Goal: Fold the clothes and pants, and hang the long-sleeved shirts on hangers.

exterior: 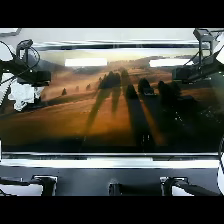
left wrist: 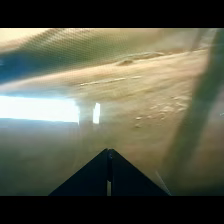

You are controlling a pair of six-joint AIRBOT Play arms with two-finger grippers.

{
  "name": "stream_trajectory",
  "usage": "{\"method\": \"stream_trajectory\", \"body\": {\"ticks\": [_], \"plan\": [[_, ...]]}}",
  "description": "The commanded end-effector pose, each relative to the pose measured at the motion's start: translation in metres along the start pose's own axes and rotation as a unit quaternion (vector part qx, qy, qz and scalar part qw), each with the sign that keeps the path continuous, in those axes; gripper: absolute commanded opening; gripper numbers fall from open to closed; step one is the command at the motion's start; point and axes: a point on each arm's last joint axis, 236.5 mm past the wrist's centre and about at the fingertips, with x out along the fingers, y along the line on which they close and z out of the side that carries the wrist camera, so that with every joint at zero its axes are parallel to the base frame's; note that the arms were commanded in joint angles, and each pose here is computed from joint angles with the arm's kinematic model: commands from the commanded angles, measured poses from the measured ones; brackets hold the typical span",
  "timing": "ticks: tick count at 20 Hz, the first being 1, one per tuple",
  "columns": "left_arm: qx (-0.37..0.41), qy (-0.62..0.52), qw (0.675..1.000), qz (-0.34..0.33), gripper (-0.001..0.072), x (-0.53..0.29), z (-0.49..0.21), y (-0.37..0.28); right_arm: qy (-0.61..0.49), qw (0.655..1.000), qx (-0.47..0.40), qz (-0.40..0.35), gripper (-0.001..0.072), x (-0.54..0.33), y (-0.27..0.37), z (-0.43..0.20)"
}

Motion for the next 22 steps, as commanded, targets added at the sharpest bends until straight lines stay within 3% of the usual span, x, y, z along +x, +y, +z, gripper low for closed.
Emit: {"method": "stream_trajectory", "body": {"ticks": [1, 22], "plan": [[0.000, 0.000, 1.000, 0.000, 0.0021, 0.0004, 0.0000, -0.0001, 0.000, 1.000, 0.000, 0.000, 0.0040, 0.0002, 0.0001, 0.0000], [0.000, 0.002, 1.000, 0.000, 0.0021, 0.0014, -0.0002, 0.0001, -0.019, 1.000, 0.004, 0.009, 0.0040, 0.0000, 0.0041, 0.0092]]}}
